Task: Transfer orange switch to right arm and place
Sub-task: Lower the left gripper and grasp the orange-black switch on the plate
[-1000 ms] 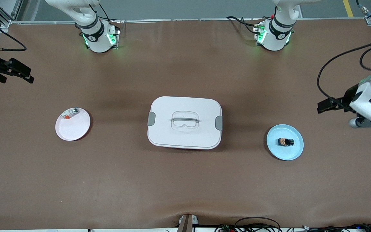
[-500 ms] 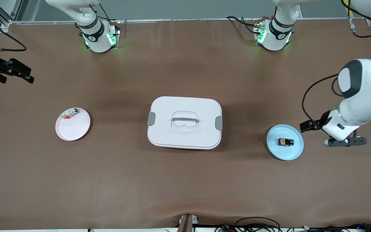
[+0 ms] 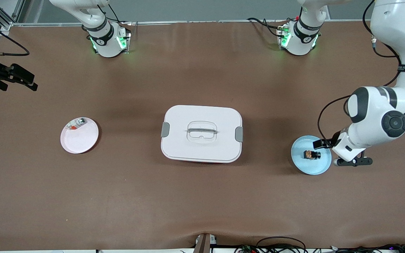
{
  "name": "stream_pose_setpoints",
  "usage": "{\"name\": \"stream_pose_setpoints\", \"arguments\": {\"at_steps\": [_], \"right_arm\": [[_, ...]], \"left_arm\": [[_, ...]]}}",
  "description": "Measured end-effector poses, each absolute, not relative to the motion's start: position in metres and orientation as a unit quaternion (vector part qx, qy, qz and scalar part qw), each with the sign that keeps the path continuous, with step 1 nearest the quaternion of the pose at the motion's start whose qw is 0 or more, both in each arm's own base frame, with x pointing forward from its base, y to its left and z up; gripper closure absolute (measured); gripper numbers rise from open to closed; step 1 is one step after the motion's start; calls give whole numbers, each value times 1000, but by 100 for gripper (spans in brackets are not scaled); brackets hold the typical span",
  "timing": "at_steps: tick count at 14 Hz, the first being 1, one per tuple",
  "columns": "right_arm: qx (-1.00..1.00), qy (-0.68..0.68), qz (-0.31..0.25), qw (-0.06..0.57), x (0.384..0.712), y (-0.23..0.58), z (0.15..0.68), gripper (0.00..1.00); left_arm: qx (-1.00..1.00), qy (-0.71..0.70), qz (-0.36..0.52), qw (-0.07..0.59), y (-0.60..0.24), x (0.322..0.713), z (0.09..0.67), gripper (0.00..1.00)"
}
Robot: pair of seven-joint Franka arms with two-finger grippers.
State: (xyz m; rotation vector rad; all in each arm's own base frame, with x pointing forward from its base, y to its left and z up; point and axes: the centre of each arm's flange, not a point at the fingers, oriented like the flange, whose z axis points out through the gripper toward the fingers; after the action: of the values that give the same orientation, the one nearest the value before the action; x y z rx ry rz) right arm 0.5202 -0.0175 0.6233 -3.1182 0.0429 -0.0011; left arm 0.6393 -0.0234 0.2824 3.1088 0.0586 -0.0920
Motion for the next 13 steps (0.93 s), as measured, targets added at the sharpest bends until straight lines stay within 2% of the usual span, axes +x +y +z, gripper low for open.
{"name": "stream_pose_setpoints", "arguments": {"at_steps": [6, 13], "right_arm": [[-1000, 14, 0, 12, 520, -17, 623, 0], [-1000, 14, 0, 12, 520, -17, 623, 0]], "left_arm": [[1000, -14, -5, -8, -23, 647, 225, 0], [1000, -19, -9, -9, -26, 646, 217, 0]]}}
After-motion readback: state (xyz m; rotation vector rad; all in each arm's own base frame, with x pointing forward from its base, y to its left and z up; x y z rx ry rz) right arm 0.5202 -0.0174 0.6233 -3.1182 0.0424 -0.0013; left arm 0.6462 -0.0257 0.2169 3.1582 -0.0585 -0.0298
